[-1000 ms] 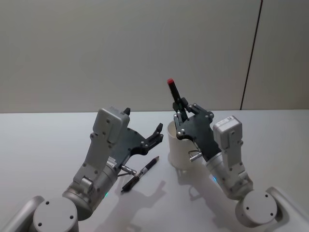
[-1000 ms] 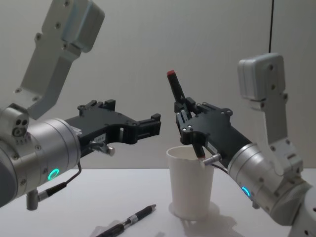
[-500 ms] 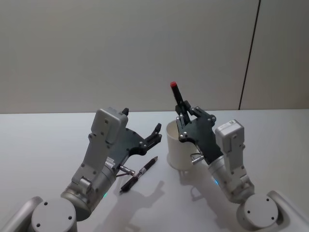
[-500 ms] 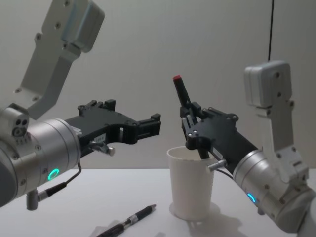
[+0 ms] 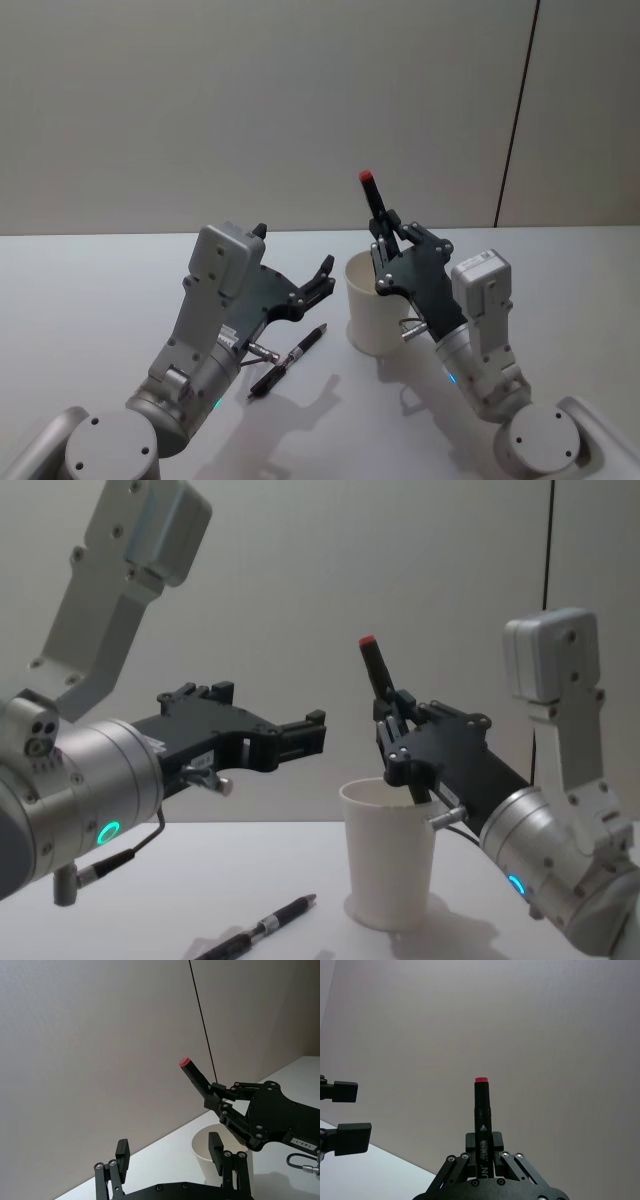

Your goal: Place the pen into the pen holder.

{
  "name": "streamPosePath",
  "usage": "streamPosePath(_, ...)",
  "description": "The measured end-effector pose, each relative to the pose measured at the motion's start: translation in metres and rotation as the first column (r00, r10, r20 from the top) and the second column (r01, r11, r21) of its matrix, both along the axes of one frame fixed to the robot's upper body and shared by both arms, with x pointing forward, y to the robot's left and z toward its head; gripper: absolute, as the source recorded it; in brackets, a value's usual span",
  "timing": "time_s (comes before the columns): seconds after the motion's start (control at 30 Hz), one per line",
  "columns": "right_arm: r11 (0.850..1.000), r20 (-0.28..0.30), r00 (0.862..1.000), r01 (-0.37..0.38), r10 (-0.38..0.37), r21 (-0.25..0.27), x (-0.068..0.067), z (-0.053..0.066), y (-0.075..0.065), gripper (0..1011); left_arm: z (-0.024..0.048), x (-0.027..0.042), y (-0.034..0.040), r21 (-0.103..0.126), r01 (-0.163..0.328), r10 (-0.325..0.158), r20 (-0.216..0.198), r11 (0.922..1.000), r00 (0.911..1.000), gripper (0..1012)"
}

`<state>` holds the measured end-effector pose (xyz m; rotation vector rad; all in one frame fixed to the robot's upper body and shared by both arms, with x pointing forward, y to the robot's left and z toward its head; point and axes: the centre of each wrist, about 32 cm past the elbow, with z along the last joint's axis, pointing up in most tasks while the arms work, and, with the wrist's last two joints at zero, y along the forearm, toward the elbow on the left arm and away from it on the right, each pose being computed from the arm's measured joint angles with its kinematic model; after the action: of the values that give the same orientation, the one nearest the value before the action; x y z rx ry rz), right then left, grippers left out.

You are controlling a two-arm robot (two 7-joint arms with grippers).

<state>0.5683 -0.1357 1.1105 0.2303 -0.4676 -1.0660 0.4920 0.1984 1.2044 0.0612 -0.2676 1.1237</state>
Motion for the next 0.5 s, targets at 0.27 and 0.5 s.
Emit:
streamPosePath(0.27,1.000,0.000,1.000,0.001,-0.001,-0.006,0.0003,-0.0005,-0.0007,282,0.0000,0.0000,0.0000,0.000,0.000,0.000,0.000,1.0000,1.0000,1004)
streamPosePath(0.5,1.000,0.001,1.000,0.003,-0.003,-0.012,0.0007,-0.0002,-0.0008,513,0.0000,0.0000,0.0000,0.000,0.000,0.000,0.000,1.0000,1.0000,1004)
